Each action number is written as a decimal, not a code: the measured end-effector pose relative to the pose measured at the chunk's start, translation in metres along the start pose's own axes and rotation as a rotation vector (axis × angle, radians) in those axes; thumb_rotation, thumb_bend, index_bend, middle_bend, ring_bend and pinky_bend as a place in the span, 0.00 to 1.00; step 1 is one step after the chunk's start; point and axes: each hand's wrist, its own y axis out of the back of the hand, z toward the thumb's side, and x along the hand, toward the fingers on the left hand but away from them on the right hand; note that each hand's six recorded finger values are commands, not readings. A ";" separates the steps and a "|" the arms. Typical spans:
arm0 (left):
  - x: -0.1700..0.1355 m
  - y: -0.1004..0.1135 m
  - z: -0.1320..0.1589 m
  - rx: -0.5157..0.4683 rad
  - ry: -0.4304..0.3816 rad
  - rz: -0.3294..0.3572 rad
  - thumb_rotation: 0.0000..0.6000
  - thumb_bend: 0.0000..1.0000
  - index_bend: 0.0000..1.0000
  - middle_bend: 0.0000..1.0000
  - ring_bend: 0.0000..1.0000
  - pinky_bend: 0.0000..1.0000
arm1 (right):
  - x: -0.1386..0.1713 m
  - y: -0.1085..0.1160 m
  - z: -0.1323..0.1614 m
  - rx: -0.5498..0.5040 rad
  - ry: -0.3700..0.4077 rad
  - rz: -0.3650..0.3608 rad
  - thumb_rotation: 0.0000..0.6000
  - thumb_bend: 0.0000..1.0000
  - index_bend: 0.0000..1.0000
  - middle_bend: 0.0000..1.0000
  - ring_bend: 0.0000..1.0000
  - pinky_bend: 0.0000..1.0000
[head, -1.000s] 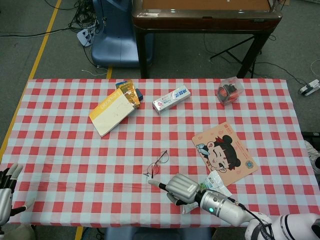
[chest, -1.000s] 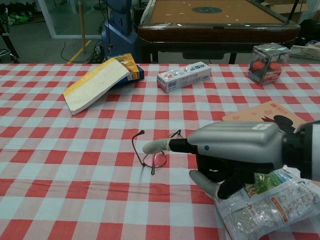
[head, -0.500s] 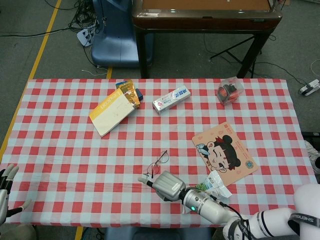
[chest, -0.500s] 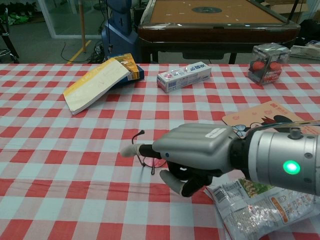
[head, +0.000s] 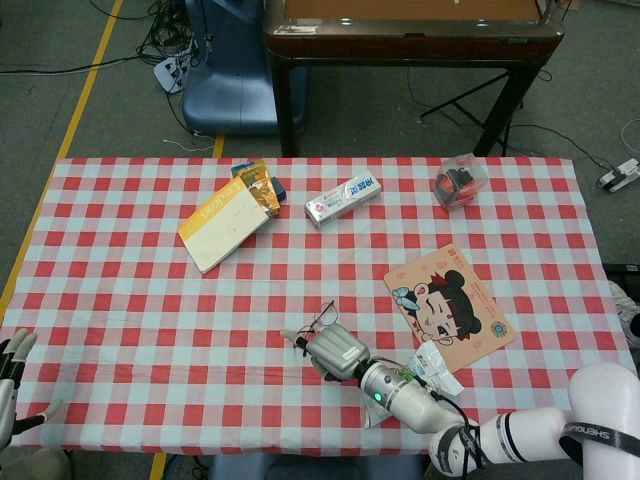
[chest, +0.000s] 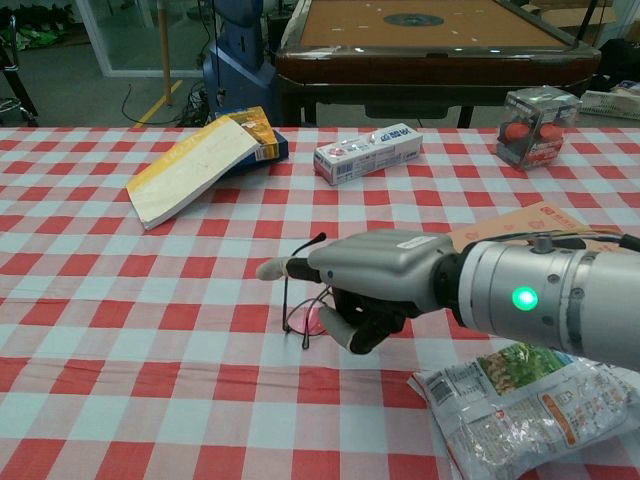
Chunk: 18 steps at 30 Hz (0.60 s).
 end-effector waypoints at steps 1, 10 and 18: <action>0.000 0.000 0.000 -0.001 -0.002 0.000 1.00 0.16 0.00 0.00 0.00 0.00 | -0.001 0.000 -0.002 -0.015 -0.009 0.003 1.00 0.69 0.00 1.00 1.00 0.96; 0.000 -0.001 0.002 -0.006 -0.006 -0.002 1.00 0.16 0.00 0.00 0.00 0.00 | -0.009 -0.008 -0.025 -0.207 -0.070 0.078 1.00 0.69 0.00 1.00 1.00 0.97; 0.000 -0.004 0.003 -0.010 -0.008 -0.012 1.00 0.16 0.00 0.00 0.00 0.00 | -0.014 -0.013 -0.042 -0.362 -0.103 0.131 1.00 0.69 0.00 1.00 1.00 0.97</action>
